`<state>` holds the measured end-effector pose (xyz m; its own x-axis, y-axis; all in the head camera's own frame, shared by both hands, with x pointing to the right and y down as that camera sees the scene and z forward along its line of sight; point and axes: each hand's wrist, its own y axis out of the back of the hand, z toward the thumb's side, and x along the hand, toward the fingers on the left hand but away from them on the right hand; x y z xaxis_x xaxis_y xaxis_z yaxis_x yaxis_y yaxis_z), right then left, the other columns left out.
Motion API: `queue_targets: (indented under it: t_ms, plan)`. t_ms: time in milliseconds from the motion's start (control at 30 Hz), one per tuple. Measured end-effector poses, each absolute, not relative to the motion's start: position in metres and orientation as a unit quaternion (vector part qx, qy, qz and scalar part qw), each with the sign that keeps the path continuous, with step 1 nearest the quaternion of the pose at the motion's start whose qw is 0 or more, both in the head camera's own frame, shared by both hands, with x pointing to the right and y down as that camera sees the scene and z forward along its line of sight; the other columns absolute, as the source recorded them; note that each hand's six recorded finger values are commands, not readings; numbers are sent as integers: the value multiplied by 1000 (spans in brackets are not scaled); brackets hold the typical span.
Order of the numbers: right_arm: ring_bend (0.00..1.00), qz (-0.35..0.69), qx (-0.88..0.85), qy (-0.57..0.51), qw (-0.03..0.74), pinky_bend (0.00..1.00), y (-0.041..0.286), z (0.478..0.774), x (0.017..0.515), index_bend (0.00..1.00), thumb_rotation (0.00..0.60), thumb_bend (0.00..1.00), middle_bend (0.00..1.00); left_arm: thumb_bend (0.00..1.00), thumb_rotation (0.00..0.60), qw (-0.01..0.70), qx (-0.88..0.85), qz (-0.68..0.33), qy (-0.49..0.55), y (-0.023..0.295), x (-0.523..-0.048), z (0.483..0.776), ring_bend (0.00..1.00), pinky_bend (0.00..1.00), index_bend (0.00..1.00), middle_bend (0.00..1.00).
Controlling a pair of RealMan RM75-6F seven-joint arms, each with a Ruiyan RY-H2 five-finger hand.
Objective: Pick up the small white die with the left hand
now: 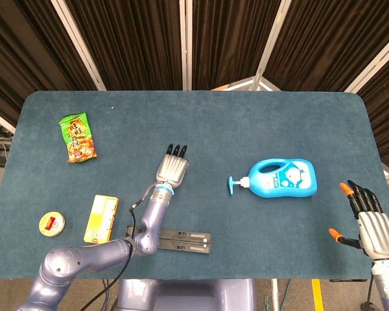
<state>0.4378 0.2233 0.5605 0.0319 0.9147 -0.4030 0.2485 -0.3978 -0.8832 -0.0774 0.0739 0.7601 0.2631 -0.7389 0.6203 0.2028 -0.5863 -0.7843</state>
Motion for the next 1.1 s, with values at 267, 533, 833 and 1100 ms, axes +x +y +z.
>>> queue_targets:
  t_ms: [267,533,833,1100]
  plan:
    - [0,530,-645,-450,317,0,223,559,437,0,600,80,0,525,600,416,-685,-556,220,67,-85,742,0,0,651,0]
    - [0,528,-645,-451,320,0,224,557,436,0,600,80,0,519,600,434,-697,-520,236,70,-105,705,0,0,648,0]
    - [0,523,-648,-446,328,0,229,556,429,0,600,80,0,498,600,458,-714,-466,251,86,-156,643,0,0,635,0]
    - [0,521,-651,-445,328,0,231,555,427,0,600,79,0,426,600,486,-701,-461,245,99,-182,623,0,0,433,0]
